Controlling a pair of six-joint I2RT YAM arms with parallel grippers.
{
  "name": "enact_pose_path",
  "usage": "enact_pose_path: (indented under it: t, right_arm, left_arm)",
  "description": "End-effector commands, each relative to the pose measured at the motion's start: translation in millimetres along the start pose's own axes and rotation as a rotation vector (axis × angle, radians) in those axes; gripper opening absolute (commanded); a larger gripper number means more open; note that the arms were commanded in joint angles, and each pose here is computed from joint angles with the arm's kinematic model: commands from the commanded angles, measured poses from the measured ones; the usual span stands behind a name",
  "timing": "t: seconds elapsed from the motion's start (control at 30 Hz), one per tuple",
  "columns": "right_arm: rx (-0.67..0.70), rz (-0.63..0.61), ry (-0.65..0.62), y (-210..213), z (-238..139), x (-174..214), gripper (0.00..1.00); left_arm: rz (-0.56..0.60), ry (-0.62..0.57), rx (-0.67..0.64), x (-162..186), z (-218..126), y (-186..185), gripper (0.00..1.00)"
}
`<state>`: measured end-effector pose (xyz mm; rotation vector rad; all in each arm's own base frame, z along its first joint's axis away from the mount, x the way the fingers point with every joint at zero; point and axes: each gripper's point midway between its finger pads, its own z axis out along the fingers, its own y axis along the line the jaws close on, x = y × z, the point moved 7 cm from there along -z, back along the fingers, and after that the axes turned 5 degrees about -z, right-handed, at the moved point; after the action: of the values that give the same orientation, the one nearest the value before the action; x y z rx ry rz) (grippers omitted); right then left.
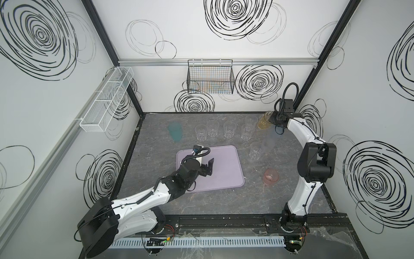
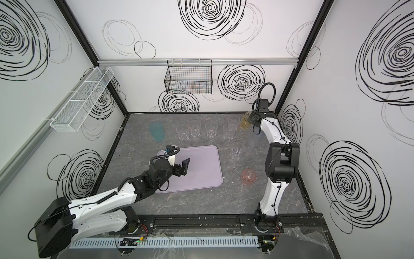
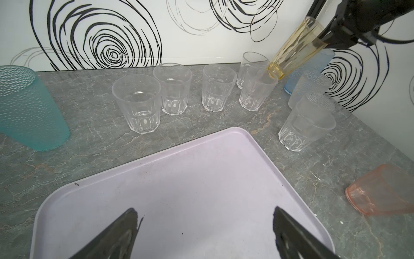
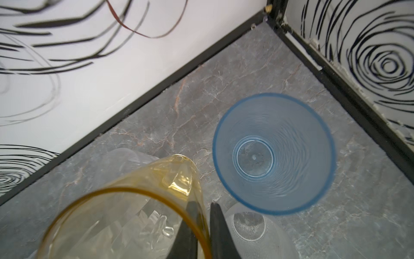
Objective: Place the glasses into the tray
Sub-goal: 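Grasp the yellow glass with the right gripper and lift it, then carry the yellow glass and set it on the tray's far corner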
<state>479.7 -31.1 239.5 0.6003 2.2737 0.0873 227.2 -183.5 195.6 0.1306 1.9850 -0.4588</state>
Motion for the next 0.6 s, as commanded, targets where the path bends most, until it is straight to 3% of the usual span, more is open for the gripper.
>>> enact_pose_path:
  t: [0.0, 0.17, 0.33, 0.47, 0.57]
  right_arm:
    - [-0.052, -0.02, -0.101, 17.6, -53.5, -20.3, 0.0]
    - [-0.064, -0.153, -0.184, 48.3, -113.3, -16.3, 0.0]
    - [-0.087, -0.315, -0.223, 94.3, -163.3, 13.5, 0.0]
    - [-0.196, -0.415, -0.163, 132.5, -183.1, 48.7, 0.0]
    - [-0.302, -0.508, -0.066, 165.5, -185.5, 91.1, 0.0]
  left_arm:
    - [-0.006, -0.06, -0.017, -15.4, -5.1, 4.4, 0.96]
    - [-0.021, -0.037, -0.158, -49.0, -12.1, 34.8, 0.96]
    - [-0.171, -0.026, -0.243, -81.2, -27.7, 75.8, 0.96]
    - [-0.314, -0.037, -0.254, -85.3, -41.5, 102.8, 0.96]
    - [-0.34, -0.038, -0.295, -80.1, -46.6, 113.0, 0.96]
